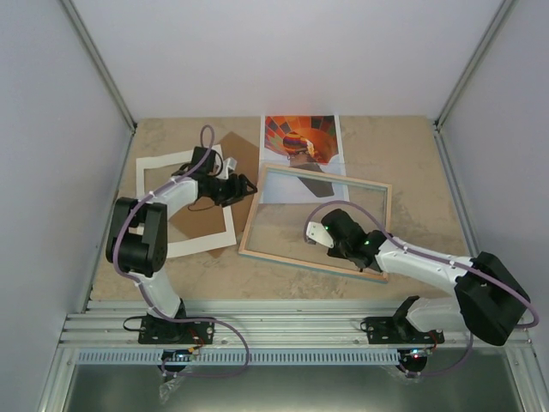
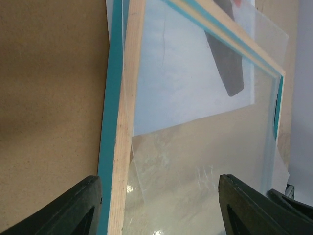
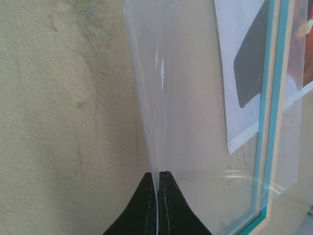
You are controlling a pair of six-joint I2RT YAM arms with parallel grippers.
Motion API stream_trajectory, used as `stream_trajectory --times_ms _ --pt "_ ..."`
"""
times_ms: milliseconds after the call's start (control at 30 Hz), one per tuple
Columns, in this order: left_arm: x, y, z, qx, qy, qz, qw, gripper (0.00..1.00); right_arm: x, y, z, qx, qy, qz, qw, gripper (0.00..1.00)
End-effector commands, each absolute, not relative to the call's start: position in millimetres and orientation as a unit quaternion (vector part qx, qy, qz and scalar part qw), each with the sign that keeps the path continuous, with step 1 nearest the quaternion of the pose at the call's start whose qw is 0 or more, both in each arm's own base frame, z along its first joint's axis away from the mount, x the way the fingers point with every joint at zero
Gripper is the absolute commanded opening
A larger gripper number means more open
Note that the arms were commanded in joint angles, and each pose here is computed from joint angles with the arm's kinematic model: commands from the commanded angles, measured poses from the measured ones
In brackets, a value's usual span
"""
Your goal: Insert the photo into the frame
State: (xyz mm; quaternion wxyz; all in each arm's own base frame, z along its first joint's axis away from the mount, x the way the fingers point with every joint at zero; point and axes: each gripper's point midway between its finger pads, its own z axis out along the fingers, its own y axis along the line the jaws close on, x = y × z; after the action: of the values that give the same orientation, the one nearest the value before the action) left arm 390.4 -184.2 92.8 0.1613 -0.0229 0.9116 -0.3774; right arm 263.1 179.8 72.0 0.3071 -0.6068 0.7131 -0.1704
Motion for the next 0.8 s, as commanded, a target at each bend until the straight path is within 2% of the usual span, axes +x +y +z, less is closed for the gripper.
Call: stream_trajectory --times_ms 0,200,367,433,600,667,767 --pt "380.4 -197.2 82.5 -0.022 0.908 -0.395 0.137 0.67 267.2 184.5 76.5 -0.583 0.73 -0.165 0.317 0.01" --pt "371.0 -213.1 77.3 -0.012 0.904 -0.414 0.109 0.64 266.1 187.8 79.1 -0.571 0.74 -0.153 0.321 0.01" --pt "364.5 -225.2 72.8 -0.005 0.898 -0.431 0.09 0.55 264.1 191.3 76.3 -0.573 0.739 -0.151 0.321 0.0" --pt "363.2 -227.4 71.8 -0.004 0.896 -0.435 0.086 0.48 263.9 193.3 76.2 -0.575 0.737 -0.149 0.323 0.01" --pt "363.6 -224.5 66.5 0.001 0.902 -0.422 0.089 0.14 259.3 194.9 69.3 -0.585 0.735 -0.141 0.313 0.01" --pt "363.5 -224.0 61.2 0.002 0.905 -0.417 0.084 0.03 252.9 195.7 66.2 -0.594 0.733 -0.127 0.304 0.08" --pt "361.7 -224.1 50.9 0.005 0.908 -0.414 0.069 0.0 243.2 198.4 70.4 -0.602 0.733 -0.09 0.303 0.36"
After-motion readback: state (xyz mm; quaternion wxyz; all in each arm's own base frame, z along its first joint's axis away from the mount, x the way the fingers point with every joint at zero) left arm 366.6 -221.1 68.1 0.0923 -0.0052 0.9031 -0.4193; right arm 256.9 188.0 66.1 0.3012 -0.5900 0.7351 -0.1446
